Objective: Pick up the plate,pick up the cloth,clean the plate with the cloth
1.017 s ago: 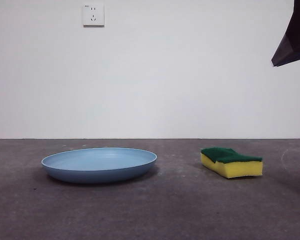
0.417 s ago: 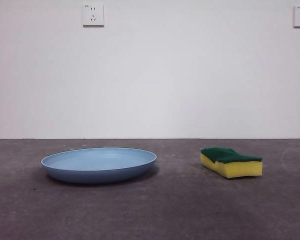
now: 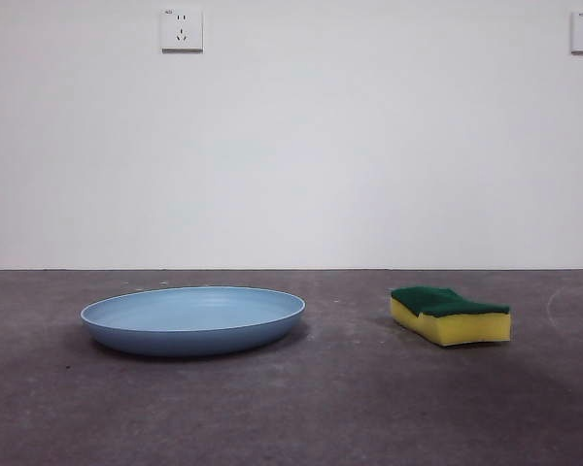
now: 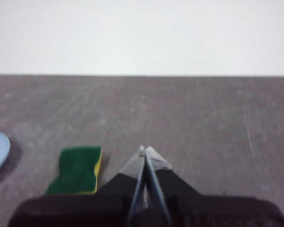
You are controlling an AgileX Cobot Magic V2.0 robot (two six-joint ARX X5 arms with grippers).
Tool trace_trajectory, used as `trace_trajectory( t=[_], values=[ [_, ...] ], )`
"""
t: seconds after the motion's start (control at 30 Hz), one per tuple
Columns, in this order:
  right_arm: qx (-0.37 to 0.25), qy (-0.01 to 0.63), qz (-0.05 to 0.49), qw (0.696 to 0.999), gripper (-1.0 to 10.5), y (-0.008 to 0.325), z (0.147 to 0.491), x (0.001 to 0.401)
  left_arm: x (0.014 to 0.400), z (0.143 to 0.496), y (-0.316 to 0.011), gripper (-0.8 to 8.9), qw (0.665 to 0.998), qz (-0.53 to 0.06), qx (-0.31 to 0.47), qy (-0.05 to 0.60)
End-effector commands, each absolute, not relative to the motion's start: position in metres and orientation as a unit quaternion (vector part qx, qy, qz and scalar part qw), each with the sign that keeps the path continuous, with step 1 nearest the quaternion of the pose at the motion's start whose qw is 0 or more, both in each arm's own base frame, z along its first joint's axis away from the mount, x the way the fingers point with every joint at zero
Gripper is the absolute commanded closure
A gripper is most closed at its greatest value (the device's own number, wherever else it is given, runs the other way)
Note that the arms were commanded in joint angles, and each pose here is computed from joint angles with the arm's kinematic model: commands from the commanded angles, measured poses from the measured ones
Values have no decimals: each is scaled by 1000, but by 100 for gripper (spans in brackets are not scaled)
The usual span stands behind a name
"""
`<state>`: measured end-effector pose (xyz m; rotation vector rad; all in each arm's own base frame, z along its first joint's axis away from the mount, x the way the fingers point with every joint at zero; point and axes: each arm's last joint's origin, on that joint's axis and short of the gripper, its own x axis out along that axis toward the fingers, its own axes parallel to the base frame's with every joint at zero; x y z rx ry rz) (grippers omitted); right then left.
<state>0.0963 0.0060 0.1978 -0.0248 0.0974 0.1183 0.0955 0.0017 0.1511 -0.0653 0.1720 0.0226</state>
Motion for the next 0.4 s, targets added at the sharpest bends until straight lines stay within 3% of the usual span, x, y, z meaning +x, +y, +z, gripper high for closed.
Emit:
trace_trajectory(
  t=[0.03,0.4],
  values=[
    [-14,48,59,997,963,6,184,95,96,147,2,814,995,13,-35,90],
    [24,89,58,994,963,6,148,96,96,147,2,814,995,13,-35,90]
  ],
)
